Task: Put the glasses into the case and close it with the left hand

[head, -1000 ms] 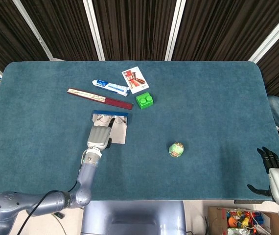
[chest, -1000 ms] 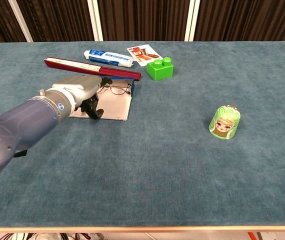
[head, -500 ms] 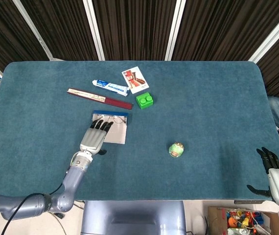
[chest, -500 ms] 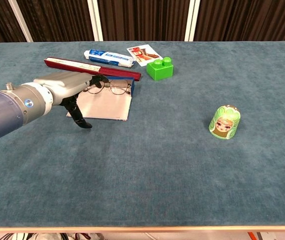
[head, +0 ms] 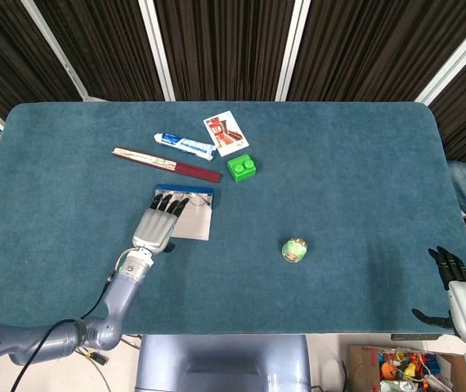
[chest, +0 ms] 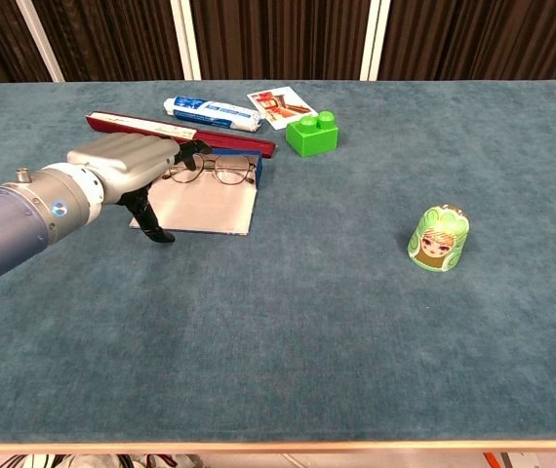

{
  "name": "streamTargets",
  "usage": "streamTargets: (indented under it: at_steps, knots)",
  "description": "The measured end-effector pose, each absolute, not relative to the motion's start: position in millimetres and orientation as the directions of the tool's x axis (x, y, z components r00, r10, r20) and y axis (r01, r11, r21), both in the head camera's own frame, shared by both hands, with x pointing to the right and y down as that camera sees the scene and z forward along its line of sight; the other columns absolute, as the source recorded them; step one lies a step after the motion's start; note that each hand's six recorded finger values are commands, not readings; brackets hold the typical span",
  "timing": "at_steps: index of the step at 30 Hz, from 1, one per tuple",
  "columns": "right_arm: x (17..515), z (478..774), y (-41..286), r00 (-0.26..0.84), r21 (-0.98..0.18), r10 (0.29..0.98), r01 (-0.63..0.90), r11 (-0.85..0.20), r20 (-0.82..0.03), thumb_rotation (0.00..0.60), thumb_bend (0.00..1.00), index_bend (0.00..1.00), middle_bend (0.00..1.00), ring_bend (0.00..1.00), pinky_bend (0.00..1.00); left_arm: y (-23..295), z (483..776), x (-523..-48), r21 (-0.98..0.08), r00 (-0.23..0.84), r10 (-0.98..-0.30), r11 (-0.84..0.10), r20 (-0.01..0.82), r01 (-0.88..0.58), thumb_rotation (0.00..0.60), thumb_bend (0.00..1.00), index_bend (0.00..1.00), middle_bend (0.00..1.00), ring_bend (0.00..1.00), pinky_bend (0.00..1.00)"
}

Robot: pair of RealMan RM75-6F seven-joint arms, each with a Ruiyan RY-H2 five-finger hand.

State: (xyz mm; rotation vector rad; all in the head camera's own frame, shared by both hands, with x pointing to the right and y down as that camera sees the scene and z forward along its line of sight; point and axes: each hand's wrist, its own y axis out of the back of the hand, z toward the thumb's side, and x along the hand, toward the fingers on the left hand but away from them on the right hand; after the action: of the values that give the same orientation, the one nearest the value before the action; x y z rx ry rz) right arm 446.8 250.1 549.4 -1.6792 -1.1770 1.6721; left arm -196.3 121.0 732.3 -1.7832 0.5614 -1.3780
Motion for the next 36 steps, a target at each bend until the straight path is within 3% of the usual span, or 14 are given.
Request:
streamTargets:
  at_steps: [22, 36]
  knots:
    - [447, 550, 250, -0.128, -0.827, 0.827, 0.235, -0.512, -0.548, 0.600, 0.12, 0.00, 0.00, 0.00, 0.17, 124, 750, -184, -0.805, 0.295, -0.751, -0.571, 0.591, 0.157, 0.600, 0.15, 0.06, 0.13, 0.05, 0.08]
    - [447, 550, 250, -0.128, -0.825, 0.826, 0.237, -0.513, -0.549, 0.600, 0.12, 0.00, 0.00, 0.00, 0.17, 122, 750, -178, -0.821, 0.296, -0.767, -0.547, 0.570, 0.162, 0.600, 0.35, 0.17, 0.11, 0.05, 0.07]
